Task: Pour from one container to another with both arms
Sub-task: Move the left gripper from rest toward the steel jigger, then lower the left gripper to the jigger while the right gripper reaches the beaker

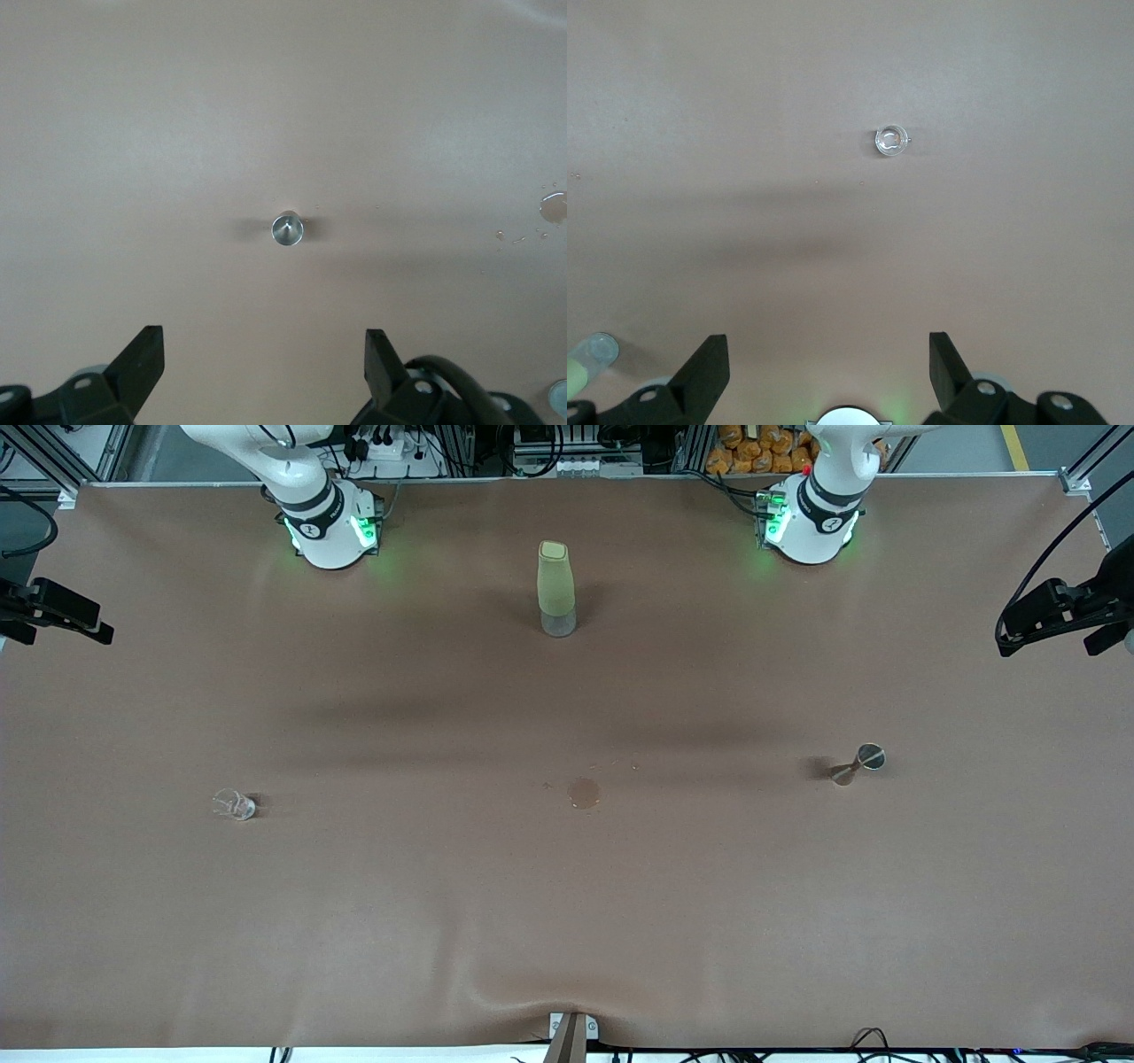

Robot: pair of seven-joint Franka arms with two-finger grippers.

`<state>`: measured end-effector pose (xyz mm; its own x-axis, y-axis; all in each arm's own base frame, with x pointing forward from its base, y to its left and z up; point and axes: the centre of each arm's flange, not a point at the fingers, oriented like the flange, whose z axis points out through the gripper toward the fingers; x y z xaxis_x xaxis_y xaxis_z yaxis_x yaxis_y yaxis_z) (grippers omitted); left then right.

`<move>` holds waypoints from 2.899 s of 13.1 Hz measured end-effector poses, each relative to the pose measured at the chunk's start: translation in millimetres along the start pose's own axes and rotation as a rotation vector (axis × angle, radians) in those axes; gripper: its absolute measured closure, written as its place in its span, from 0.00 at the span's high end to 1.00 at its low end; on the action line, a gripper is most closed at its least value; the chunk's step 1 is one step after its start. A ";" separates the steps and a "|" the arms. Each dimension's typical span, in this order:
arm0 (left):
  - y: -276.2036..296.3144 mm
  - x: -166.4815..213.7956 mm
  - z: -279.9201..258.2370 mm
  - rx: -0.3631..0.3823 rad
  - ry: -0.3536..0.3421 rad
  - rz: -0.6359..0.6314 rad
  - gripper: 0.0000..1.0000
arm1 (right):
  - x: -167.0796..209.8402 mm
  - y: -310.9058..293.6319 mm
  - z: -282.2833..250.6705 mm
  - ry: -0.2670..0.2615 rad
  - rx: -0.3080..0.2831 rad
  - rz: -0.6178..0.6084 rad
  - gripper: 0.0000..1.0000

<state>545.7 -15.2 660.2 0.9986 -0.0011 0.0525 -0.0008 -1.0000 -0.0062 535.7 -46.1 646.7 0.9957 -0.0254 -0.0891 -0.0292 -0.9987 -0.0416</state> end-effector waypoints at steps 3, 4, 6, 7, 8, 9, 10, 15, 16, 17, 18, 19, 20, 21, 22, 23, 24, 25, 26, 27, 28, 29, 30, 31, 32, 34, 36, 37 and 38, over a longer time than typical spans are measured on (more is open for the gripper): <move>3.4 -0.1 0.0 0.000 0.000 0.006 1.00 | 0.8 0.0 1.1 -0.002 0.000 0.000 1.00; 4.2 -0.1 0.0 0.000 0.000 0.008 1.00 | 1.4 0.0 2.0 -0.004 0.000 0.000 1.00; 4.2 -0.1 0.1 0.000 0.000 0.008 1.00 | 2.6 -0.1 3.5 -0.006 -0.001 0.000 1.00; 4.2 -0.1 0.8 0.000 -0.002 0.008 1.00 | 3.0 0.1 3.9 -0.007 -0.001 0.000 1.00; 4.3 -0.4 3.4 0.000 -0.010 0.008 1.00 | 3.2 0.8 4.1 -0.007 -0.001 0.002 1.00; 4.8 -0.7 7.1 0.000 -0.022 0.009 1.00 | 3.3 1.5 4.2 -0.006 -0.001 0.003 1.00; 5.6 -0.8 9.9 0.000 -0.030 0.011 1.00 | 3.4 2.2 4.1 -0.005 -0.001 0.004 1.00; 1.6 -2.1 25.6 -0.013 -0.068 0.047 1.00 | 5.5 2.7 2.6 0.013 -0.012 0.004 1.00; 1.2 -2.9 34.3 -0.035 -0.087 0.044 1.00 | 5.6 2.2 2.6 0.013 -0.014 0.003 1.00; -0.8 -4.0 45.5 -0.061 -0.111 0.035 1.00 | 5.7 2.2 2.6 0.013 -0.015 0.003 1.00; -4.7 -5.7 59.1 -0.090 -0.140 0.022 1.00 | 5.7 2.5 2.7 0.013 -0.015 0.004 1.00; -10.4 -7.9 73.7 -0.112 -0.170 0.018 1.00 | 5.7 2.8 2.7 0.013 -0.016 0.001 1.00; -16.5 -10.4 87.5 -0.125 -0.198 0.023 1.00 | 5.6 3.3 2.7 0.012 -0.017 -0.015 1.00; -21.2 -13.2 99.8 -0.133 -0.222 0.039 1.00 | 5.5 5.0 2.7 0.011 -0.020 -0.049 1.00; -24.1 -15.7 110.4 -0.139 -0.240 0.063 1.00 | 5.1 10.1 2.6 0.010 -0.023 -0.090 1.00; -26.2 -17.7 119.2 -0.145 -0.249 0.094 1.00 | 4.2 19.7 2.4 0.010 -0.023 -0.132 1.00; -27.7 -19.8 127.3 -0.150 -0.254 0.128 1.00 | 2.8 33.0 2.1 0.009 -0.021 -0.177 1.00; -29.3 -22.0 135.3 -0.155 -0.256 0.154 1.00 | 1.1 47.1 1.9 0.009 -0.020 -0.227 1.00; -32.9 -24.7 144.5 -0.160 -0.262 0.175 1.00 | -0.9 60.9 1.8 0.009 -0.018 -0.281 1.00; -37.8 -27.4 154.1 -0.168 -0.268 0.197 1.00 | -2.9 73.3 1.9 0.009 -0.017 -0.340 1.00; -42.8 -29.8 163.6 -0.180 -0.270 0.226 1.00 | -4.7 83.1 2.0 0.008 -0.015 -0.402 1.00; -47.2 -32.3 173.4 -0.192 -0.271 0.261 1.00 | -6.0 90.4 2.2 0.008 -0.015 -0.472 1.00; -52.3 -35.0 183.9 -0.207 -0.268 0.302 1.00 | -6.5 95.8 2.3 0.010 -0.016 -0.556 1.00; -57.7 -38.0 193.6 -0.233 -0.263 0.346 1.00 | -6.0 100.7 2.4 0.016 -0.020 -0.653 1.00; -63.2 -41.4 202.5 -0.263 -0.258 0.393 1.00 | -4.6 106.5 3.3 0.023 -0.027 -0.766 1.00; -80.9 -48.8 220.1 -0.325 -0.234 0.490 1.00 | -0.1 124.9 7.7 0.037 -0.046 -0.961 1.00; -105.2 -56.7 241.1 -0.393 -0.190 0.581 1.00 | 1.4 147.8 12.7 0.043 -0.062 -1.111 1.00; -117.2 -59.7 252.0 -0.425 -0.169 0.619 1.00 | 1.6 157.0 14.0 0.046 -0.072 -1.171 1.00; -127.5 -61.2 263.0 -0.455 -0.148 0.652 1.00 | 2.0 164.2 14.3 0.052 -0.084 -1.222 1.00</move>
<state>498.6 114.0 395.1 0.7865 -0.6158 0.0458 -0.5749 -0.7030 0.4187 531.7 -209.4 625.4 0.3664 0.9305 0.0032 0.9304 -0.3664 -0.0057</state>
